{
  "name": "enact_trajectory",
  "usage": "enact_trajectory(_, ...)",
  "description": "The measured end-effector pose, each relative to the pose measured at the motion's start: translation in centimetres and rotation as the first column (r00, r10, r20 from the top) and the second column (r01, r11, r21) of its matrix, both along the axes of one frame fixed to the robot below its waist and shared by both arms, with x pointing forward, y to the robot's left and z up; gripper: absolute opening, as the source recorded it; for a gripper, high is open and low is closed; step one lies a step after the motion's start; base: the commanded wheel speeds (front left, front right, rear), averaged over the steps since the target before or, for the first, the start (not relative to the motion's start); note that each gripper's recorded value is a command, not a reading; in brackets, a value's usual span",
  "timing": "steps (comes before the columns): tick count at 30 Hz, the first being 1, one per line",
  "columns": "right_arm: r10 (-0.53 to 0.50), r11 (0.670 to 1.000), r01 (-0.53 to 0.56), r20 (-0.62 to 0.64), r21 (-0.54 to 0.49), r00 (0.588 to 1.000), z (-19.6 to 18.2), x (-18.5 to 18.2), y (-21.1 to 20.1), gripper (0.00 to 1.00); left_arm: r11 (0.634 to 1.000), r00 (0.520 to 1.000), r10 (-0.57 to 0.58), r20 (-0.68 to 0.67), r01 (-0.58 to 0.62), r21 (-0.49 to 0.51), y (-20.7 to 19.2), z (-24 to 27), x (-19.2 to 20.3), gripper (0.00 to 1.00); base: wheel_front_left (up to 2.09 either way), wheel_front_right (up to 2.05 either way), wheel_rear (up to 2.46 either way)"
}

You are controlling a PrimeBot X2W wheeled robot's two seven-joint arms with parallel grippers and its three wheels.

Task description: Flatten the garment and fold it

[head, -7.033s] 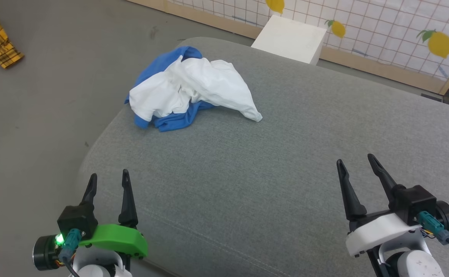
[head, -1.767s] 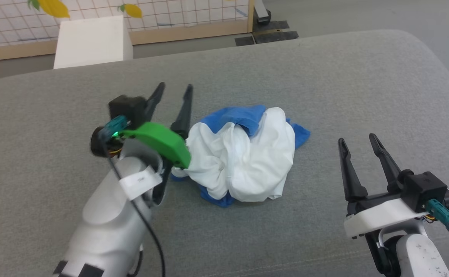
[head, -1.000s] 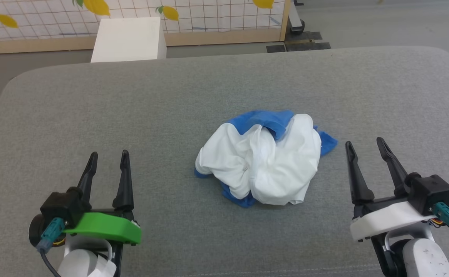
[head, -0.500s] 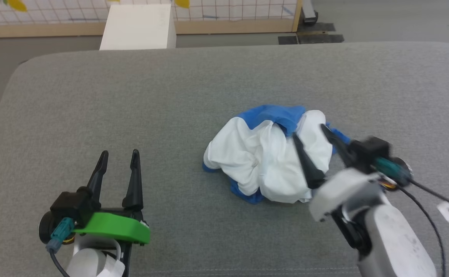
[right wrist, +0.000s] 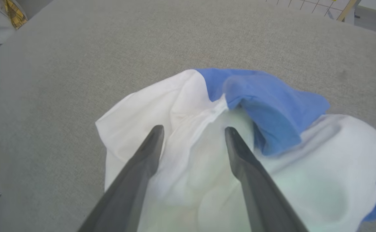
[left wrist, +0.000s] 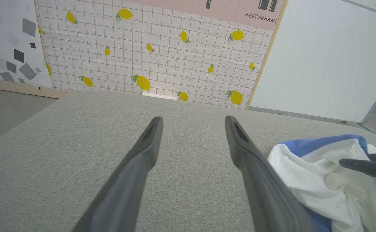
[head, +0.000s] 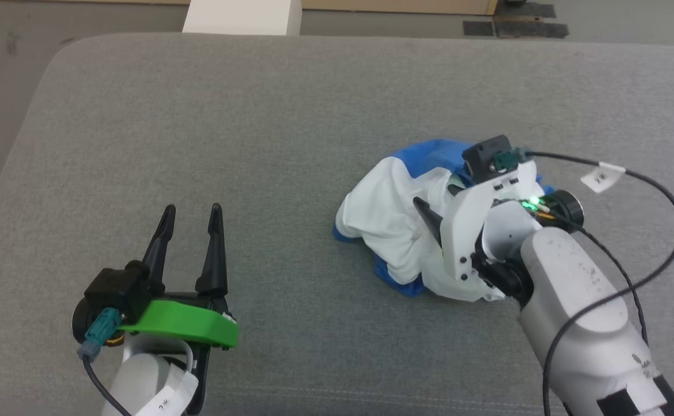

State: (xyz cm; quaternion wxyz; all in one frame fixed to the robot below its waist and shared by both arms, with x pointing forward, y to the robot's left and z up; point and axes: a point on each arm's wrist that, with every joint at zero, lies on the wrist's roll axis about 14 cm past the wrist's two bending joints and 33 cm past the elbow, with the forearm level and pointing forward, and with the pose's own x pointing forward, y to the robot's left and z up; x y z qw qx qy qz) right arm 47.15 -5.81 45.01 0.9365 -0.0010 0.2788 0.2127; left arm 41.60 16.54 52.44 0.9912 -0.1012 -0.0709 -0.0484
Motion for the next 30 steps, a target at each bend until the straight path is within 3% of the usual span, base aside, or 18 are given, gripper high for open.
enact_trajectory(2,0.018,1.000,-0.018,-0.018,-0.019,1.000,-0.3,0.4,0.4,0.09,1.000,1.000,0.006,-0.013,-0.006,-0.001,0.2,-0.4,0.0,1.00,0.00,0.00,0.00)
enact_trajectory(3,0.026,0.999,-0.027,-0.019,-0.024,0.999,-0.3,0.6,0.7,0.00,1.000,1.000,0.011,-0.018,-0.011,0.000,0.4,-0.6,0.0,1.00,0.00,0.00,0.00)
enact_trajectory(6,0.041,0.999,-0.040,0.040,-0.014,0.998,1.1,1.9,1.5,0.00,1.000,0.999,0.018,-0.030,-0.018,0.004,0.7,-1.0,-0.1,1.00,0.00,0.00,0.00)
enact_trajectory(10,0.065,0.997,-0.074,0.208,0.038,0.976,5.6,3.4,3.0,0.00,1.000,0.999,0.020,-0.031,-0.020,0.004,0.8,-1.0,-0.1,1.00,0.00,0.00,0.00)
enact_trajectory(13,0.066,0.989,-0.117,0.433,0.091,0.899,13.0,4.9,4.2,0.00,1.000,1.000,0.011,-0.020,-0.011,0.014,0.4,-0.7,-0.1,1.00,0.00,0.00,0.00)
enact_trajectory(17,0.043,0.975,-0.168,0.621,0.145,0.783,20.9,5.1,4.9,0.00,1.000,1.000,0.005,-0.002,-0.005,0.013,0.2,0.0,-0.3,1.00,0.00,0.00,0.00)
enact_trajectory(21,0.014,0.959,-0.218,0.739,0.181,0.673,26.9,4.0,5.2,0.00,1.000,1.000,-0.006,0.015,0.006,0.017,-0.1,0.6,-0.6,1.00,0.00,0.00,0.00)
enact_trajectory(23,-0.014,0.958,-0.209,0.759,0.196,0.651,28.2,3.7,4.5,0.00,1.000,1.000,-0.009,0.020,0.008,0.017,-0.2,0.8,-0.8,1.00,0.00,0.00,0.00)
enact_trajectory(26,-0.086,0.968,-0.121,0.748,0.219,0.658,28.2,4.4,1.6,0.00,1.000,1.000,-0.009,0.022,0.009,0.015,-0.2,0.9,-1.0,1.00,0.00,0.00,0.00)
enact_trajectory(30,-0.223,0.971,0.113,0.623,0.213,0.750,21.8,5.4,-5.0,0.00,1.000,1.000,-0.014,0.019,0.014,0.013,-0.4,0.8,-1.1,1.00,0.00,0.00,0.00)
